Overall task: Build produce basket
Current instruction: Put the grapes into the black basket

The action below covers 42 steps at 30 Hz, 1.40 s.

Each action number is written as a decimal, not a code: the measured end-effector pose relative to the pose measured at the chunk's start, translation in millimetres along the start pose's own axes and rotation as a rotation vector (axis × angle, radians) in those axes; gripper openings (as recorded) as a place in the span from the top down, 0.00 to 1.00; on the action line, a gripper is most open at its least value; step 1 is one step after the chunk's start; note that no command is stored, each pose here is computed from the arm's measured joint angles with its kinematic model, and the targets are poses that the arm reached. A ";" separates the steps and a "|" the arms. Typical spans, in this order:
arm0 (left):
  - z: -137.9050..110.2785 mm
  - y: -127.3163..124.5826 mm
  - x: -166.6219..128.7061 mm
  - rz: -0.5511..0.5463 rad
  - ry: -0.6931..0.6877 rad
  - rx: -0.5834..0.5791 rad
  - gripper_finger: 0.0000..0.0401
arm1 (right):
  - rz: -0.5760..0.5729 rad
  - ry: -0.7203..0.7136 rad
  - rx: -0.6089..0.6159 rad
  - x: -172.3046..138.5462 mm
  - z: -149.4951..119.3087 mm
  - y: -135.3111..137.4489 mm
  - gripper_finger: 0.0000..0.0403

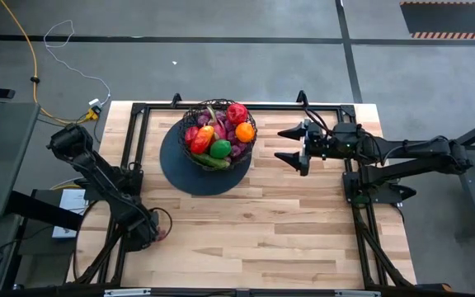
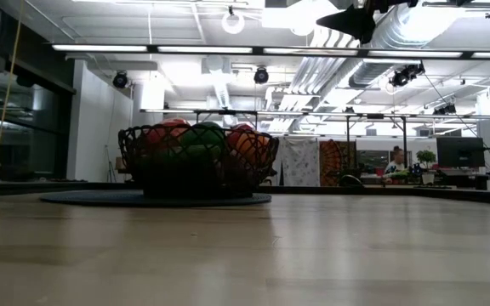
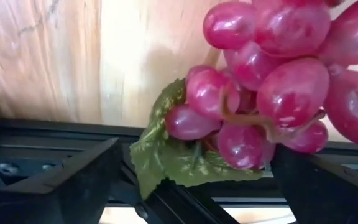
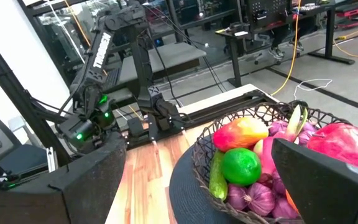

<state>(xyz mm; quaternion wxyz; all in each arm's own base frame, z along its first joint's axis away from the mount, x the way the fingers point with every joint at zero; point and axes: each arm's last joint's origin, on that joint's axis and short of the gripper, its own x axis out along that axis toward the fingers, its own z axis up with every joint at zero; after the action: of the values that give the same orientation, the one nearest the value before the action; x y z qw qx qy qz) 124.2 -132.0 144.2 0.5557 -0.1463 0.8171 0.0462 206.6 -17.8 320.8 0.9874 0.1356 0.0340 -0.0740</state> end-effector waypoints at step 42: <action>2.0 14.9 -140.6 -0.417 -0.537 0.063 1.00 | 0.001 -0.004 0.000 0.0 0.0 0.0 0.03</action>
<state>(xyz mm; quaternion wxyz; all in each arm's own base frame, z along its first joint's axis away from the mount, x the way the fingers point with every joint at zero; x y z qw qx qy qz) 169.4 -90.9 271.7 0.7528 -0.2758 0.5950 -0.0568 206.6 -17.9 320.8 0.9875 0.1356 0.0321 -0.0739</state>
